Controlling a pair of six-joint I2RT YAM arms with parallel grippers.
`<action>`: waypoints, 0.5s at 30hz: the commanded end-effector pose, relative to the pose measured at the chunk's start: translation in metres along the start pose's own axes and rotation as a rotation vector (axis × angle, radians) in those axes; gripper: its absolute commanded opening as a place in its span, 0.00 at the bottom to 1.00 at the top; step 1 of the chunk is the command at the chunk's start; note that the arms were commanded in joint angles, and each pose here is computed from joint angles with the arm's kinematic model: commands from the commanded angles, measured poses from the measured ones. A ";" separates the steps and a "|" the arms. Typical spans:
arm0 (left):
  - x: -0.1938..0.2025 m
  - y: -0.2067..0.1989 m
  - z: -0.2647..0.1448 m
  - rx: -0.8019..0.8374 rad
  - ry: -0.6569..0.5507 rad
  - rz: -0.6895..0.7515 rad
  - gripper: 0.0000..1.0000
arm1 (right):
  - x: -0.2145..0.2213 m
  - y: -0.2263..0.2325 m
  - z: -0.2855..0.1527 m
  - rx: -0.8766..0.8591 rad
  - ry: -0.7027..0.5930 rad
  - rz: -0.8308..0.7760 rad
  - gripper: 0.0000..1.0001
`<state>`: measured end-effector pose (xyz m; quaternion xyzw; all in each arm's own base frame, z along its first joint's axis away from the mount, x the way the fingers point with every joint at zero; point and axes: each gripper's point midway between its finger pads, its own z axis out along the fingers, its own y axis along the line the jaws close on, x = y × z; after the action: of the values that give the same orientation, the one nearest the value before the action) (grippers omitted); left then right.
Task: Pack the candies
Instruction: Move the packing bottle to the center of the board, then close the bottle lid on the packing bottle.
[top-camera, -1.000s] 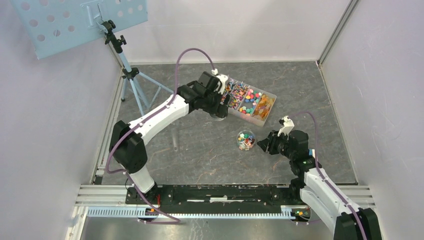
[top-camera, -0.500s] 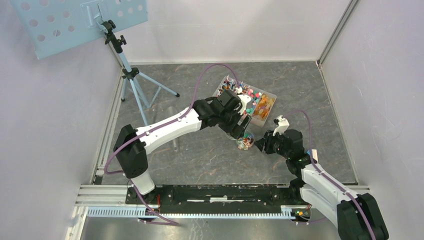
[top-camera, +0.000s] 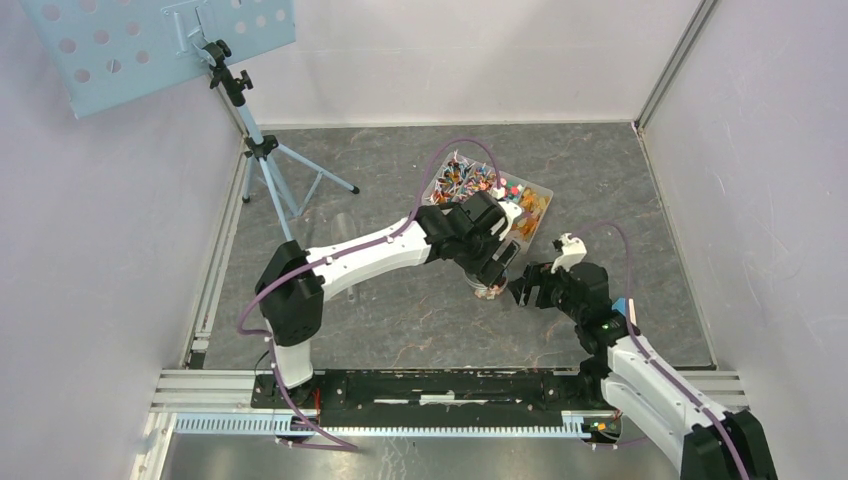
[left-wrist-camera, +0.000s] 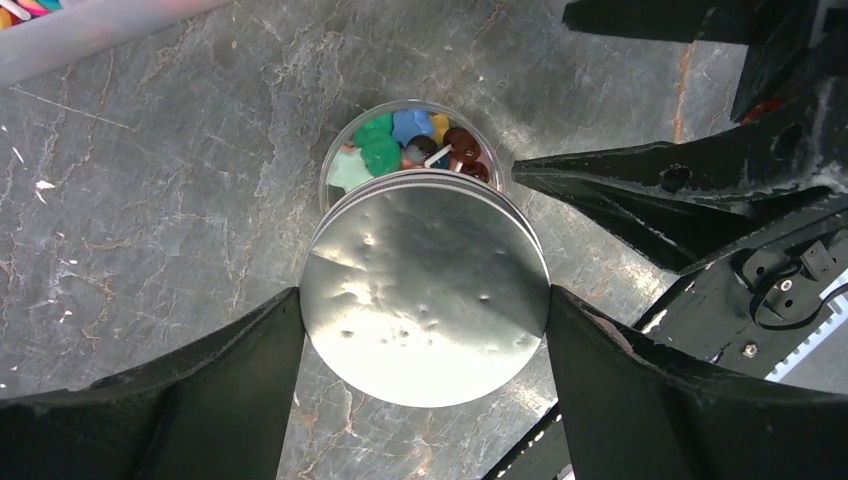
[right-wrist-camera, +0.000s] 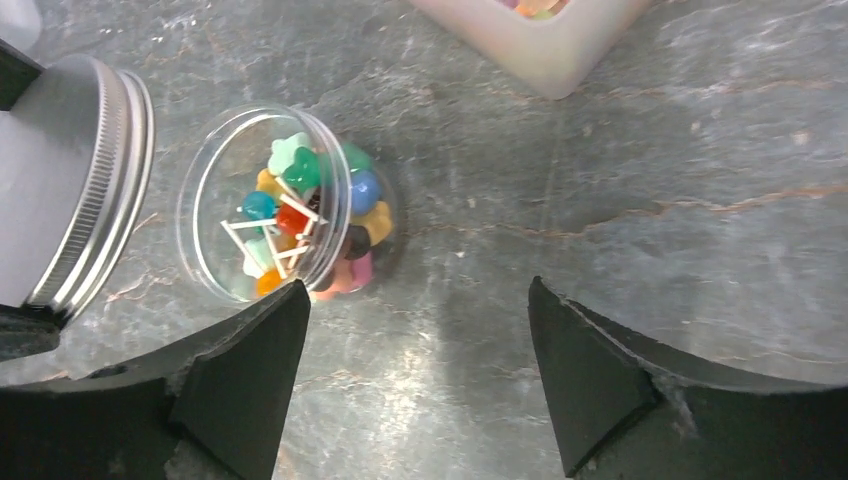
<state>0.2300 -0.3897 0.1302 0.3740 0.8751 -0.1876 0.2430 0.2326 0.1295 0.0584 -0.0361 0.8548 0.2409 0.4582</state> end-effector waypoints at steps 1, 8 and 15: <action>-0.021 -0.009 -0.005 -0.007 -0.054 -0.017 0.71 | -0.028 -0.015 -0.011 0.120 -0.094 -0.015 0.98; -0.019 0.000 0.009 -0.075 -0.043 -0.008 0.72 | -0.049 -0.030 -0.032 0.229 -0.209 0.008 0.98; -0.019 -0.001 0.020 -0.071 -0.038 -0.011 0.72 | -0.071 -0.024 -0.049 0.210 -0.332 0.010 0.98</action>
<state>0.2399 -0.3952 0.1115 0.3732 0.8809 -0.1484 0.2505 0.2376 0.0815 0.0982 0.0388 0.8162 0.1578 0.5545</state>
